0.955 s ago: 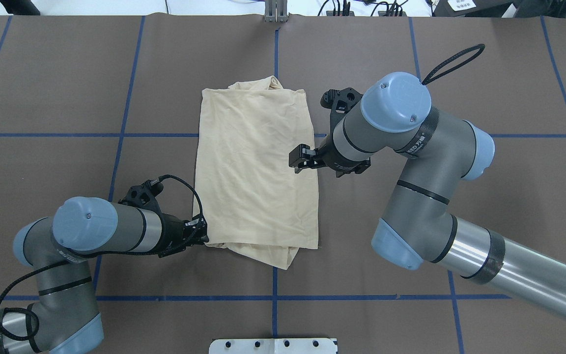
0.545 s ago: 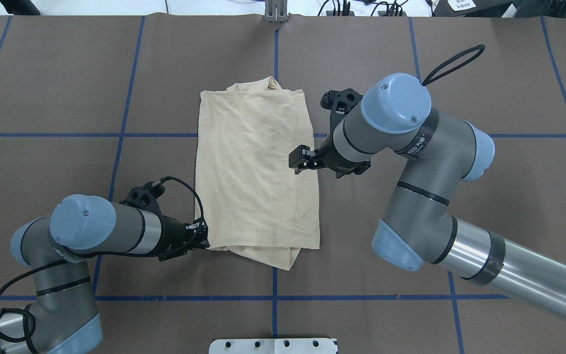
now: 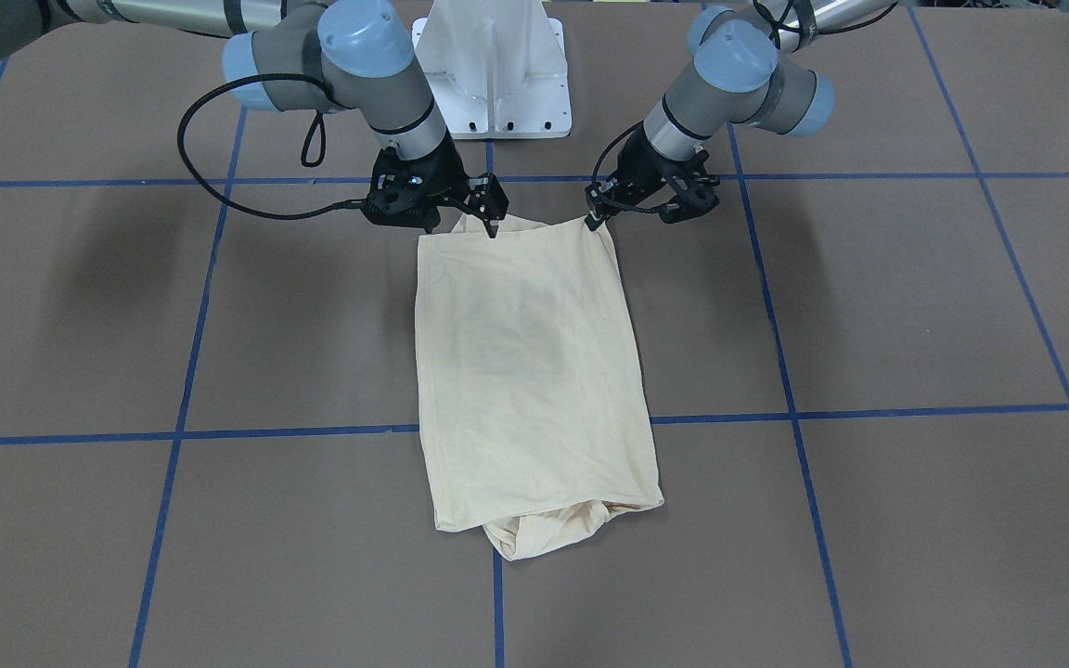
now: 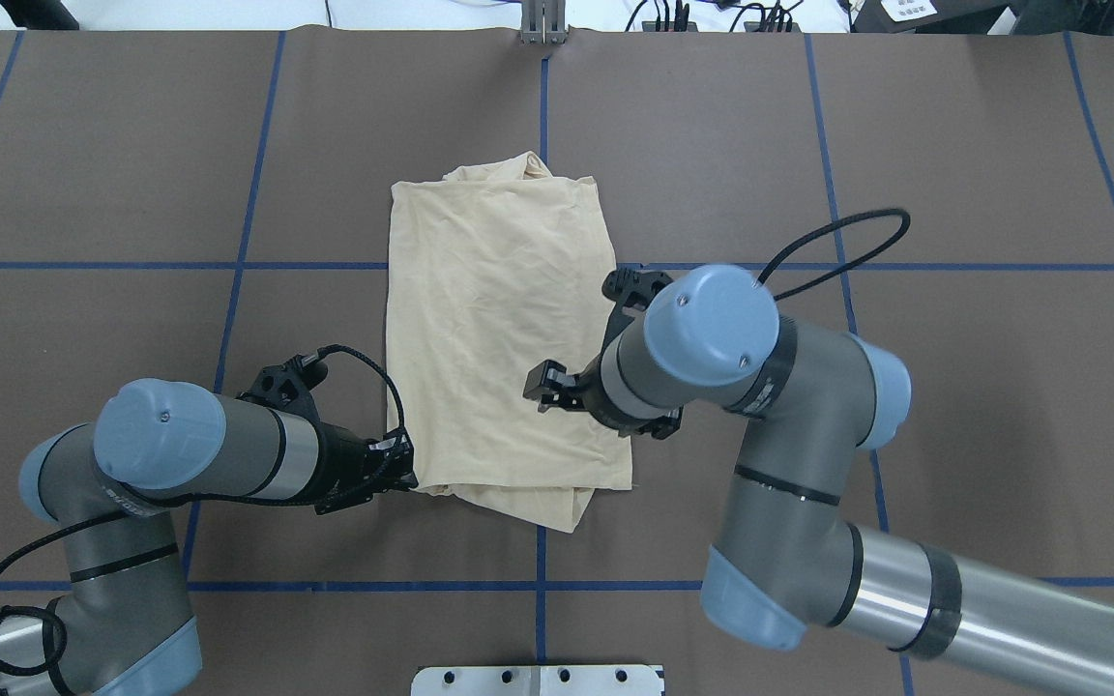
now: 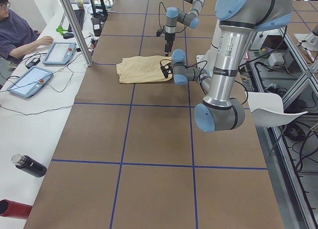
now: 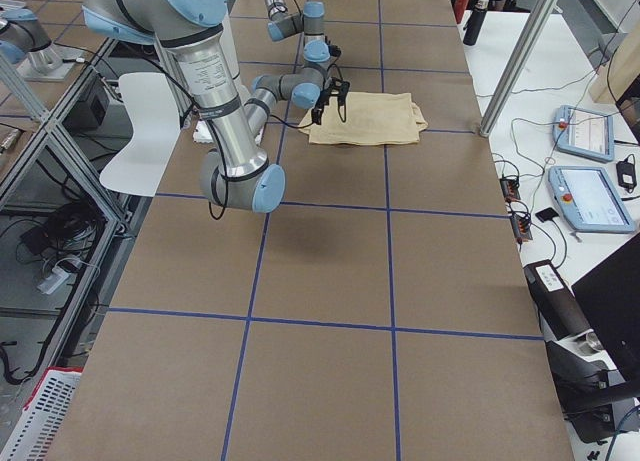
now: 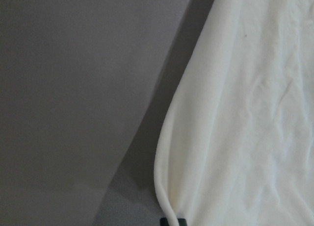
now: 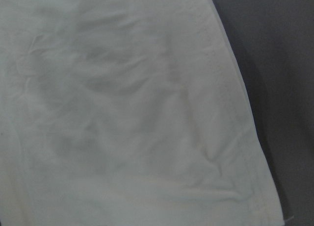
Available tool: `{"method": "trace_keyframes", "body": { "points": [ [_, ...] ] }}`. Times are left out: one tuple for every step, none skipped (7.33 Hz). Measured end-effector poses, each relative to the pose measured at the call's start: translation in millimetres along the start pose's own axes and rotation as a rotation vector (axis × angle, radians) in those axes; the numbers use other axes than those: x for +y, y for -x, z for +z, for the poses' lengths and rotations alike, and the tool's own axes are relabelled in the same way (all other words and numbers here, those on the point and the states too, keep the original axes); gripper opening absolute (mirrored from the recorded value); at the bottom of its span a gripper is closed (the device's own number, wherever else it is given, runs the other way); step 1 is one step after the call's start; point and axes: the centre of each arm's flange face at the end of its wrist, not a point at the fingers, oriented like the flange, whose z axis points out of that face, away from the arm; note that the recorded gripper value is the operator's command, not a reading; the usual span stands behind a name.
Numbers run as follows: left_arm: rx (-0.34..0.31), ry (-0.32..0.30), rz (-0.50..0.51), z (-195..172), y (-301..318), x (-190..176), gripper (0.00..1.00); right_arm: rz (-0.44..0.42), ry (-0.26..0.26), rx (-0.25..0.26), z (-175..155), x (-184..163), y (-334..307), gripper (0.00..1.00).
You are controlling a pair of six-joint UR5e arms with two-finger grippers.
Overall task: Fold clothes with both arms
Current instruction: 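Move the right gripper down to the other near corner of the shirt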
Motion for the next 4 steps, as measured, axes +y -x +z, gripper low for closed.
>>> {"method": "trace_keyframes", "body": {
  "points": [
    [0.001, 0.0, -0.001, -0.5, -0.5, 0.3, 0.0, 0.067, 0.004, 0.01, 10.4, 22.0, -1.6, 1.0],
    [0.003, 0.001, -0.002, -1.0, -1.1, 0.7, 0.0, 0.109, 0.0, 0.023, 20.3, 37.2, -4.0, 1.0],
    [0.004, 0.001, -0.003, -1.4, -1.5, 0.9, 0.0, 0.132, -0.017, 0.038, 32.2, 47.8, -7.6, 1.0],
    [0.004, 0.0, -0.003, -1.5, -1.4, 0.8, 0.0, 0.148, -0.034, 0.05, 41.0, 52.4, -10.6, 1.0]
  ]
}}
